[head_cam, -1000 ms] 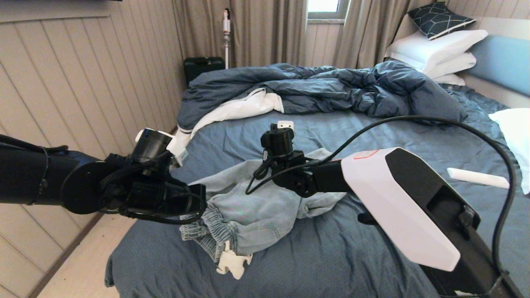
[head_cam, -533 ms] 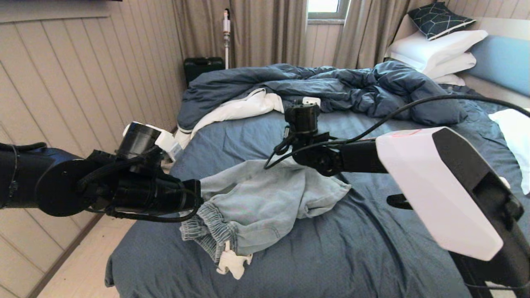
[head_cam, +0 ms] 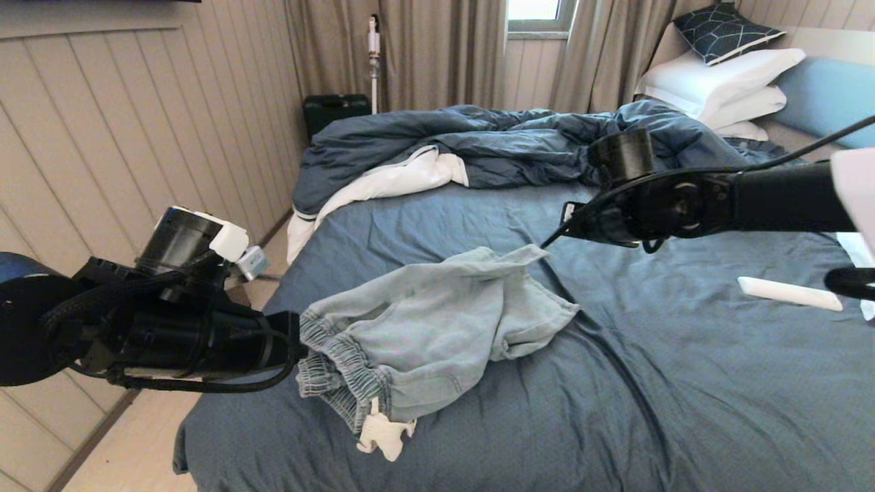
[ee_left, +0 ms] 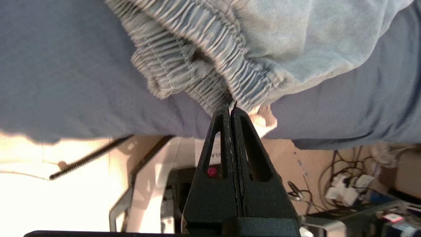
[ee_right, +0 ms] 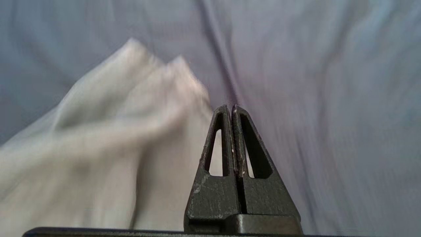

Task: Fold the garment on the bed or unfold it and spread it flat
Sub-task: Fold the blue shorts

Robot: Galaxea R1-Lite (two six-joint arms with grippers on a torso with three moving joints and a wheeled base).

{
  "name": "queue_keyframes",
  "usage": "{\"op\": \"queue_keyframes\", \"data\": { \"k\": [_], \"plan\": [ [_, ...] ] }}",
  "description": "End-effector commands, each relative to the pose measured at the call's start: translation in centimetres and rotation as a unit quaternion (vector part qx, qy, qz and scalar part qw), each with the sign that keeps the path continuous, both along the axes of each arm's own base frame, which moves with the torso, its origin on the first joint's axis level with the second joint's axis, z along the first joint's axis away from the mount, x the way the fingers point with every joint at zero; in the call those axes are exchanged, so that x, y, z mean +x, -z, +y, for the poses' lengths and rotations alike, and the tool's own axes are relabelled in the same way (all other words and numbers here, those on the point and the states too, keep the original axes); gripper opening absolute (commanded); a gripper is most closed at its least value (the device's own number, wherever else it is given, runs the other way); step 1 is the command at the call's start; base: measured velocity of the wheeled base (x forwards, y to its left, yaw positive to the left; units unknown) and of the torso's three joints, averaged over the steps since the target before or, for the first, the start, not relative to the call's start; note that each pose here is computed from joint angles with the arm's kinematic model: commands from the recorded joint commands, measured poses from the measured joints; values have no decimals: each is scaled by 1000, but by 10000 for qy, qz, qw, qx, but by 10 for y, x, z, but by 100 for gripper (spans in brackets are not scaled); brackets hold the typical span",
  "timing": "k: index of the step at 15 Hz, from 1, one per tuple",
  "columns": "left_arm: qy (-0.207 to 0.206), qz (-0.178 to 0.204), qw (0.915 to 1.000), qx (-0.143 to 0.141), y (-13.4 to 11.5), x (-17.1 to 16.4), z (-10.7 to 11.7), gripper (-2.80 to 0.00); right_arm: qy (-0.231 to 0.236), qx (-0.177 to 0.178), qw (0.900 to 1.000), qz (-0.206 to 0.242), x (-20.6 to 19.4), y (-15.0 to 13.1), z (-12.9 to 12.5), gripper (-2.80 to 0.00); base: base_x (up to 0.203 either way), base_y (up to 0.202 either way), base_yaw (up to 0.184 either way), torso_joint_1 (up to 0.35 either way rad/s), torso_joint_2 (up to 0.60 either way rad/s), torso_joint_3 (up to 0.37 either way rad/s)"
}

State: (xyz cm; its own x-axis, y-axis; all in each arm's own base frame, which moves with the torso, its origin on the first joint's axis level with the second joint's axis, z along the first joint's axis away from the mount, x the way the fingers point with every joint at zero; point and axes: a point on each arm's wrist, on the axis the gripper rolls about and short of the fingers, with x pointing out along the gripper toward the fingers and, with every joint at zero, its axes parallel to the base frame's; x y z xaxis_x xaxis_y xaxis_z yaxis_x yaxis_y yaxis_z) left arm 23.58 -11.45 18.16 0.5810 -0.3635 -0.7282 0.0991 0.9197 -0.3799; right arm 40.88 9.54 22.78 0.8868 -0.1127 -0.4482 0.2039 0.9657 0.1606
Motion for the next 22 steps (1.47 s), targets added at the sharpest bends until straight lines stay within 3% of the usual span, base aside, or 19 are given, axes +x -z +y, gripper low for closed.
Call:
{"op": "queue_keyframes", "data": {
  "k": [1,3,5,8,11,16,17,19,22],
  "plan": [
    [-154,263,9995,27,-8,-1,5,-280,-454,459,9970,433,-13,-17,-21,-280,0,0,0,0,0,0],
    [-204,313,9993,12,-9,3,4,-280,-1260,1205,9760,1303,-8,-10,-32,-280,0,0,0,0,0,0],
    [-197,356,9992,44,-5,6,2,-280,-1328,1440,9596,2020,15,29,-37,-280,0,0,0,0,0,0],
    [-161,370,9991,99,-2,10,0,-280,-1394,1317,9486,2517,32,70,-34,-280,0,0,0,0,0,0],
    [-165,398,9990,97,1,15,-2,-280,-1200,763,9556,2579,42,95,-18,-280,0,0,0,0,0,0],
    [-181,351,9992,54,10,20,-4,-280,-927,411,9827,1548,61,111,32,-280,0,0,0,0,0,0],
    [-178,331,9993,45,11,20,-4,-280,-897,393,9838,1503,62,112,35,-280,0,0,0,0,0,0],
    [-176,221,9996,-2,17,20,-4,-280,-372,136,9979,519,76,115,52,-280,0,0,0,0,0,0],
    [-176,55,9998,-68,25,19,-4,-280,439,-2,9960,-777,87,112,73,-280,0,0,0,0,0,0]
  ]
}}
